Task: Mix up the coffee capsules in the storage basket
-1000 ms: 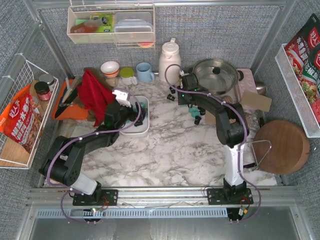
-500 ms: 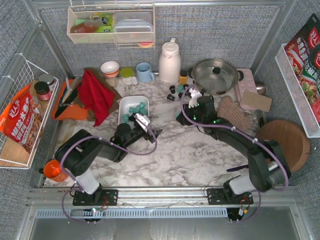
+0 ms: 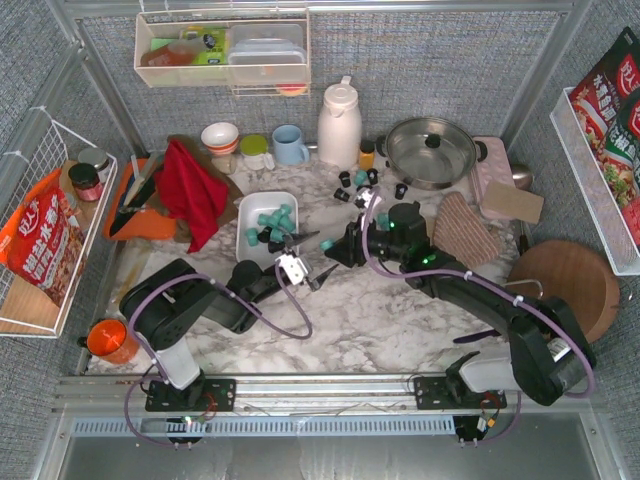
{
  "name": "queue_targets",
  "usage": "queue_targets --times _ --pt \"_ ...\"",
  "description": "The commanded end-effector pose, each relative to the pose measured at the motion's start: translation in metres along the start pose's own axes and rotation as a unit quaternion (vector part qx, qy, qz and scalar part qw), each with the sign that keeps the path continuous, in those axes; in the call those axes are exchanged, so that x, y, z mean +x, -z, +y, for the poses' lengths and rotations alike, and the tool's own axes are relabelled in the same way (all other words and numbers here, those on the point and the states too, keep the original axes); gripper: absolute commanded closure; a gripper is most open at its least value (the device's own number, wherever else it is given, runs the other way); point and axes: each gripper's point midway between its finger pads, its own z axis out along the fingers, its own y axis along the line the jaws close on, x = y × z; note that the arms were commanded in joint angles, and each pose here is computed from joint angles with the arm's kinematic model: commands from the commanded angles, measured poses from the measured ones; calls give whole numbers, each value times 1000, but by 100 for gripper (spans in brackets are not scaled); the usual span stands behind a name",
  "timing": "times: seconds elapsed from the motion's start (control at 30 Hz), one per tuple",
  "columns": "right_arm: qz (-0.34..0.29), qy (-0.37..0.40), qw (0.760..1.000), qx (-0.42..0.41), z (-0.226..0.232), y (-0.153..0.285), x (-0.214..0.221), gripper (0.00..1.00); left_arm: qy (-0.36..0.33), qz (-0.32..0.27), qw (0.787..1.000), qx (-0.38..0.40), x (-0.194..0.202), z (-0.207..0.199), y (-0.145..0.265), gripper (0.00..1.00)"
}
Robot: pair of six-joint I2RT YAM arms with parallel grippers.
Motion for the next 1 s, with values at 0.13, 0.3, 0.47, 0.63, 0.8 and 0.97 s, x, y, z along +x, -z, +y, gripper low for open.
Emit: queue_targets --times 0.13,0.3,0.47,0.63,0.8,0.97 --pt "15 22 999 -48 22 -8 -2 66 -44 -33 998 -12 -20 1 -5 3" --pt "27 24 998 -46 22 -9 1 66 -57 -33 998 -15 -23 -2 -7 6" --pt "31 20 999 -35 19 -10 2 63 -66 -37 997 -17 -28 -3 -8 11" --pt "37 17 999 -27 16 -10 3 62 -71 -39 996 -23 -33 0 -7 16" --pt "33 19 999 -24 15 -9 1 62 -76 -34 996 -25 -32 0 -6 19" --pt "29 22 999 -20 15 -8 -1 62 -79 -27 996 -34 -29 3 -5 22"
